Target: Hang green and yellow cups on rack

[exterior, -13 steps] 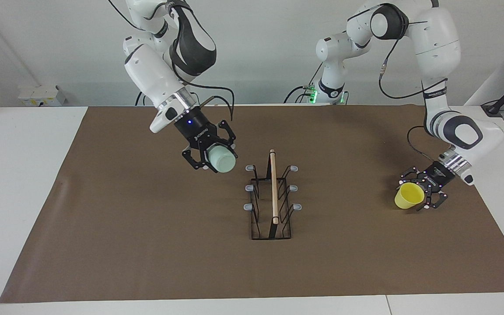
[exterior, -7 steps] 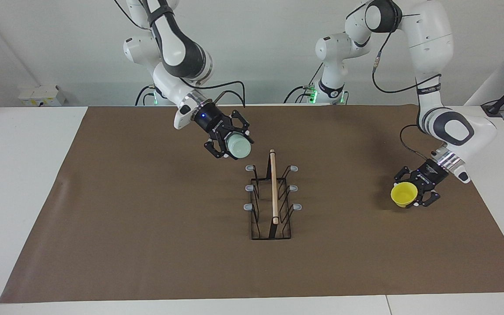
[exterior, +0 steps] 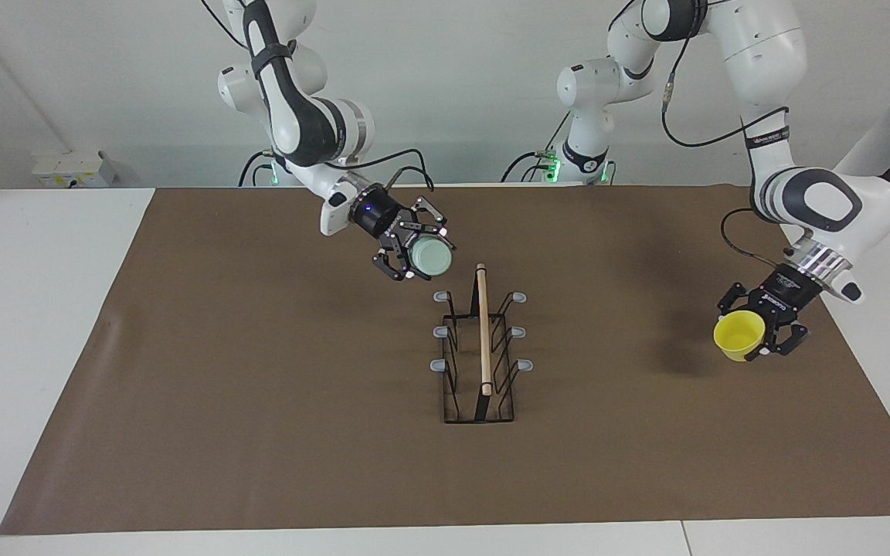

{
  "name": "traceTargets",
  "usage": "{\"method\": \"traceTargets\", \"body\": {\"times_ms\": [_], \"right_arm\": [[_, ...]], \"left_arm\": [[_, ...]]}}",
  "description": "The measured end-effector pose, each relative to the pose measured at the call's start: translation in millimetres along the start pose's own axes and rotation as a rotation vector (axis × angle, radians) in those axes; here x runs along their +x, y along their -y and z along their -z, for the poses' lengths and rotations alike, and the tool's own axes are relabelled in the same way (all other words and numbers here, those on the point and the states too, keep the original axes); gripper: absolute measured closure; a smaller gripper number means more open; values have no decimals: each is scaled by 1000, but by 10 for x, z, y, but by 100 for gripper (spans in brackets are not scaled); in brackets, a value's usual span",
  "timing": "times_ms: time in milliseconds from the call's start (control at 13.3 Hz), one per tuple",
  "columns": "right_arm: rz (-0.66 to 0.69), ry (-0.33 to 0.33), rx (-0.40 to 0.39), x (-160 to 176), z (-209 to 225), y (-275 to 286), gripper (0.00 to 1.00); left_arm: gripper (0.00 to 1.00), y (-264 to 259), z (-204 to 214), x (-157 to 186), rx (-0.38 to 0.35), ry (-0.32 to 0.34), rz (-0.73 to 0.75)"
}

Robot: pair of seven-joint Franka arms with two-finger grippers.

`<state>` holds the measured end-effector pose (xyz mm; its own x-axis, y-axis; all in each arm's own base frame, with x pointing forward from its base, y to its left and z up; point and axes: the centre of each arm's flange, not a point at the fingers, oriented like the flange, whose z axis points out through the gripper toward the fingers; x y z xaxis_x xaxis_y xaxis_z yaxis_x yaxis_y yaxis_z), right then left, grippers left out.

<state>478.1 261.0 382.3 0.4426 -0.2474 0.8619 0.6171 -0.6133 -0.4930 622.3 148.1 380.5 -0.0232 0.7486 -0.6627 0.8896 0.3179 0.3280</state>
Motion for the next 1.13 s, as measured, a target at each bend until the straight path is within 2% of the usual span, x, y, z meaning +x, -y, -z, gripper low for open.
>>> {"method": "traceTargets", "body": {"times_ms": [226,451,903,1128], "right_arm": [[122,-70,38,-58,-75,-152,32],[170,-102,51,-58,-100,-216,32],[189,-91,56,-181,-150,-211,32],[209,-82,73,-392,-240,-290,32]], "left_arm": [[32,-60,105,-343,13,-54,-116],[32,-65,144,-659,41,-85,-212],[32,21,-124,-1414,168,-208,-484],[32,193,-478,-2035,284,-300,-723]]}}
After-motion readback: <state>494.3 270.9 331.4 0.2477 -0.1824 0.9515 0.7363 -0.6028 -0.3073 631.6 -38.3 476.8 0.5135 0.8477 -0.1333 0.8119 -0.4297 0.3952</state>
